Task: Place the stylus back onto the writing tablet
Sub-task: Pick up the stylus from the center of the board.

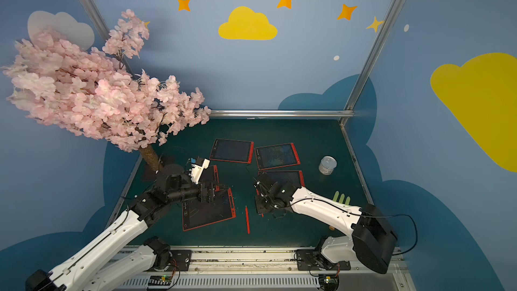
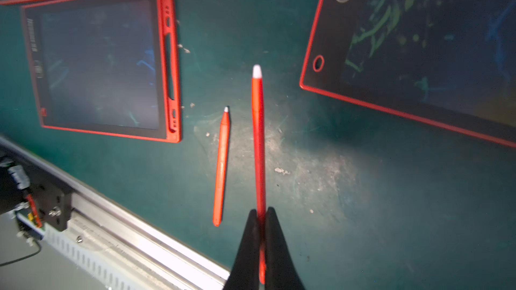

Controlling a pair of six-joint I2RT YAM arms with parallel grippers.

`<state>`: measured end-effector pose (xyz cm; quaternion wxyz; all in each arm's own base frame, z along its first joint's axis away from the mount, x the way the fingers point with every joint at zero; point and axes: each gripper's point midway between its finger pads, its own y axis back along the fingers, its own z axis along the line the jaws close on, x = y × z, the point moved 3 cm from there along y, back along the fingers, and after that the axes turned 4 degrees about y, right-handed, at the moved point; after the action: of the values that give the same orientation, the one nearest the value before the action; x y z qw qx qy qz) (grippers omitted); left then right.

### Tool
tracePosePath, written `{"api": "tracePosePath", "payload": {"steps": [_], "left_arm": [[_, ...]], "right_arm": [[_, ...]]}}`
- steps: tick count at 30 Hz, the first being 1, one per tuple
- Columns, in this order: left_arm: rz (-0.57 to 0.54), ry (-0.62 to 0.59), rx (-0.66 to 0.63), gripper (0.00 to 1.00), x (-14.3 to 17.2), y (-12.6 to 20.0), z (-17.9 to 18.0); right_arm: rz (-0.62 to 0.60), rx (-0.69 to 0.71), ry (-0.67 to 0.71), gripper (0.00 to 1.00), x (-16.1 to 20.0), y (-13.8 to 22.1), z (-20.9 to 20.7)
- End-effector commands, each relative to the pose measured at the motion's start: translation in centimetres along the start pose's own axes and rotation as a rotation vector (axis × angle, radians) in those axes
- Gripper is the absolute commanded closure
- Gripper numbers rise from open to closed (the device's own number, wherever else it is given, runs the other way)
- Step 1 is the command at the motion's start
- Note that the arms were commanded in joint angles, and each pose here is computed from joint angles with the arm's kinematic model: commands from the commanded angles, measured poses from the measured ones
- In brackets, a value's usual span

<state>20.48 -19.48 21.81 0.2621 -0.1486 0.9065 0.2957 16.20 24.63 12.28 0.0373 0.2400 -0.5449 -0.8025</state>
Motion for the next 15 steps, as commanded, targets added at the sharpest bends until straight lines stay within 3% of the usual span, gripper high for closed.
{"api": "tracePosePath", "payload": {"steps": [1, 7, 15], "left_arm": [[0.001, 0.079, -0.007, 0.07, -0.1, -1.1, 0.3], [0.066, 0.112, 0.042, 0.16, 0.3, -3.9, -0.4], [0.117, 0.165, 0.116, 0.31, 0.5, -7.1, -1.6]], "right_arm": [[-0.039, -0.071, 0.055, 0.99, -0.5, 0.9, 0.7], [-0.131, -0.102, -0.025, 0.98, -1.2, 1.9, 0.5], [-0.216, -0.155, -0.031, 0.97, -2.2, 3.5, 0.9]]}}
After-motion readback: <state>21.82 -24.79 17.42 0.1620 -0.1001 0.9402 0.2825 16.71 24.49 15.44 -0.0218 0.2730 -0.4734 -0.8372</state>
